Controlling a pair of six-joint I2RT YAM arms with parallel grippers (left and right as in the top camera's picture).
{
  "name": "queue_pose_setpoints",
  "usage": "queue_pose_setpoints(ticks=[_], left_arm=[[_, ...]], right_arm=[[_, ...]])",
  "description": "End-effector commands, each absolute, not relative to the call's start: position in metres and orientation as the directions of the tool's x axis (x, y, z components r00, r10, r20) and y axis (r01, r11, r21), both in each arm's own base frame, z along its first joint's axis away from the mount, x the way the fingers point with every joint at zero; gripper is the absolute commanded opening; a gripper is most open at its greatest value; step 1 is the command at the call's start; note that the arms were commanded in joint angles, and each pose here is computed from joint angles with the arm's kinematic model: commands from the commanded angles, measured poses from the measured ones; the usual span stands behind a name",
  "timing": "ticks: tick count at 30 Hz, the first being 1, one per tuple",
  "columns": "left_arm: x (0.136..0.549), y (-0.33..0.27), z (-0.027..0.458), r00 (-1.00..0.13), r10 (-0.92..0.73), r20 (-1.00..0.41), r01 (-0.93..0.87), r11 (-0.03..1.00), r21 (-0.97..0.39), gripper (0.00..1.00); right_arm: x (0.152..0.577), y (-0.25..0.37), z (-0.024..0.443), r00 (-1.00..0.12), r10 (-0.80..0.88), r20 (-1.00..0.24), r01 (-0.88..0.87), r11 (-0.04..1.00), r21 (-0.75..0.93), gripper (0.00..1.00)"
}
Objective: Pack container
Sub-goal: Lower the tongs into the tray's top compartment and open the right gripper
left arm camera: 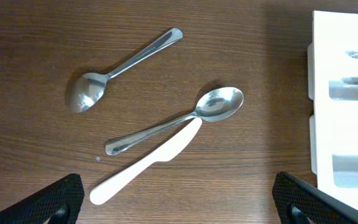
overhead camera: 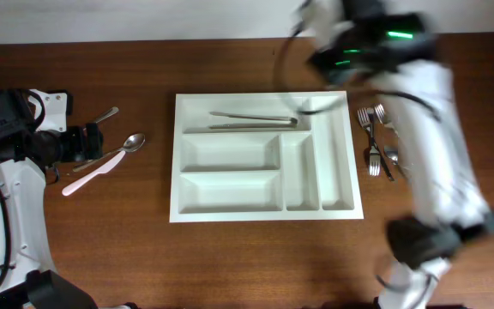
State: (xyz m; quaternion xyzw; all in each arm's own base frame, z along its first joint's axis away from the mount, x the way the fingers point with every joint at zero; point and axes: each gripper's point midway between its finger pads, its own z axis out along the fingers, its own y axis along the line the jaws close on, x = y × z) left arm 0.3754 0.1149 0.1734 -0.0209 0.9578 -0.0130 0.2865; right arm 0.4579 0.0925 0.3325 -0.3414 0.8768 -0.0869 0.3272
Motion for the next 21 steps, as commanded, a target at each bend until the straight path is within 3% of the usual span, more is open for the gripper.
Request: queue_pose_setpoints(ticks=[1, 6, 10, 12, 18, 21], left_arm=[[0.38, 0.115, 0.178, -0.827, -0.035, -0.561, -0.017, 0.999, -0.038, 0.99], [0.38, 0.115, 0.178, -0.827, -0.035, -0.561, -0.017, 0.999, -0.038, 0.99], [0.38, 0.115, 0.178, -0.827, -0.035, -0.561, -0.017, 0.999, -0.038, 0.99], [0.38, 0.115, 0.178, -0.827, -0.035, -0.561, -0.017, 0.999, -0.038, 0.99], [0.38, 0.115, 0.178, -0.827, -0.035, -0.561, -0.017, 0.999, -0.038, 0.99], [0.38, 0.115, 0.178, -0.827, -0.035, -0.561, -0.017, 0.999, -0.038, 0.99]], right_arm=[[0.428, 0.019, 0.375, -0.649, -0.474, -0.595, -0.321, 0.88, -0.352, 0.67], [0.402, -0.064, 0.357, -0.726, -0.272, -0.631, -0.19, 0.962, -0.196, 0.67], [0.412, -0.116, 0.285, -0.791, -0.125, -0.599, -0.117, 0.992, -0.053, 0.65], [0.425, -0.14, 0.227, -0.819, -0.077, -0.568, -0.083, 0.996, -0.015, 0.66], [0.445, -0.157, 0.133, -0.873, -0.049, -0.486, -0.074, 0.997, 0.033, 0.66], [0.448, -0.148, 0.104, -0.887, -0.143, -0.439, -0.172, 0.985, 0.026, 0.55]])
